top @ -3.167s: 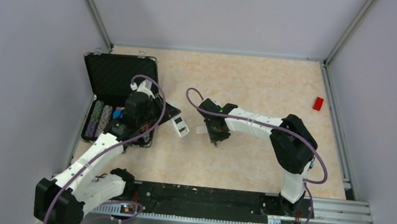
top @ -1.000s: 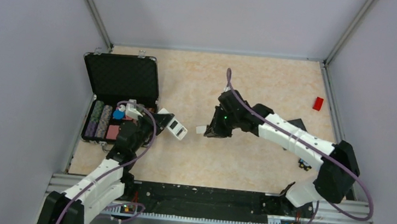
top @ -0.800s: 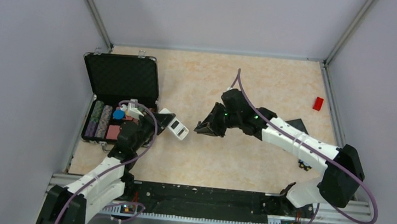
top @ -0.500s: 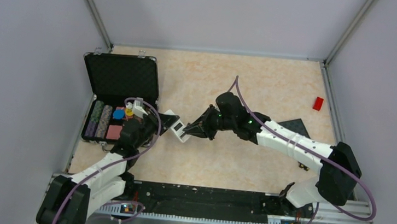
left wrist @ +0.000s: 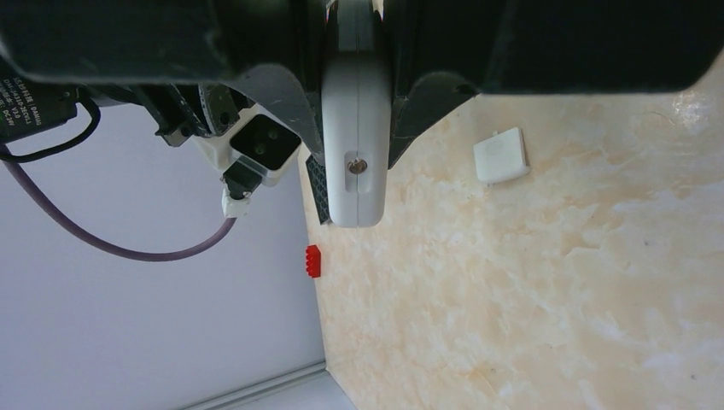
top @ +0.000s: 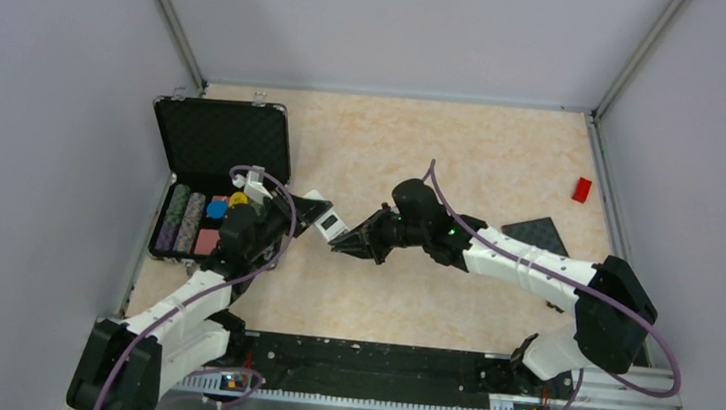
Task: Load the batteries into the remote control
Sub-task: Load the battery into the remote control.
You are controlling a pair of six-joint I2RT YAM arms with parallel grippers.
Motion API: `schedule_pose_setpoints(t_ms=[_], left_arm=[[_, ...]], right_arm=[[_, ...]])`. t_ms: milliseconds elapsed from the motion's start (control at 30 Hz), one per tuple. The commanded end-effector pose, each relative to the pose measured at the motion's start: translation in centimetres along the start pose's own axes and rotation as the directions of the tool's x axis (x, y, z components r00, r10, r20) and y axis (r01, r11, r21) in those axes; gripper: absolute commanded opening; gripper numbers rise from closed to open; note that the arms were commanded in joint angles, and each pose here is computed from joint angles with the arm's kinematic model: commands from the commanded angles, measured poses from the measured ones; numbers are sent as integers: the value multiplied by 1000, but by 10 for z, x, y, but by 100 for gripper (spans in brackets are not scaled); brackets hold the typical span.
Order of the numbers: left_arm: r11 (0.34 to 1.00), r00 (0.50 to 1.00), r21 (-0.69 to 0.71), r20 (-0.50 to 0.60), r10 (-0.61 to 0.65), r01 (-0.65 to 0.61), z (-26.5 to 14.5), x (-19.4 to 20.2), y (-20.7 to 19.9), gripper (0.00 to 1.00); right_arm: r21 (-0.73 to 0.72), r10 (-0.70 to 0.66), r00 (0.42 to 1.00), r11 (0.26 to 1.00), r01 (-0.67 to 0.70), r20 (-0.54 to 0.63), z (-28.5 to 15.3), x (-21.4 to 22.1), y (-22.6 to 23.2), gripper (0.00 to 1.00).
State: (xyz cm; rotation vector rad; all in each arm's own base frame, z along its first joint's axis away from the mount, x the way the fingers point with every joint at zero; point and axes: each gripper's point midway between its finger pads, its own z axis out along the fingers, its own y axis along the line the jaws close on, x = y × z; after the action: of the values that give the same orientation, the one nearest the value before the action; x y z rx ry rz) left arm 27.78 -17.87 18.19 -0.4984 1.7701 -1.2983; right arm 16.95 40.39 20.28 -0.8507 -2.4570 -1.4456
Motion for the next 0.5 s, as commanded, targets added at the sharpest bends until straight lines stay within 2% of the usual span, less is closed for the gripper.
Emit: schedule_pose_setpoints(t_ms=[0, 467], left_arm=[[999, 1000, 49, 11, 14, -15, 2, -10, -22, 0], [999, 999, 27, -19, -25, 26, 3, -9, -27, 0]], right_arm=[[-22, 43, 998, 999, -44, -55, 0, 13, 8, 3], [15, 103, 993, 995, -102, -60, 6, 9, -4, 2]])
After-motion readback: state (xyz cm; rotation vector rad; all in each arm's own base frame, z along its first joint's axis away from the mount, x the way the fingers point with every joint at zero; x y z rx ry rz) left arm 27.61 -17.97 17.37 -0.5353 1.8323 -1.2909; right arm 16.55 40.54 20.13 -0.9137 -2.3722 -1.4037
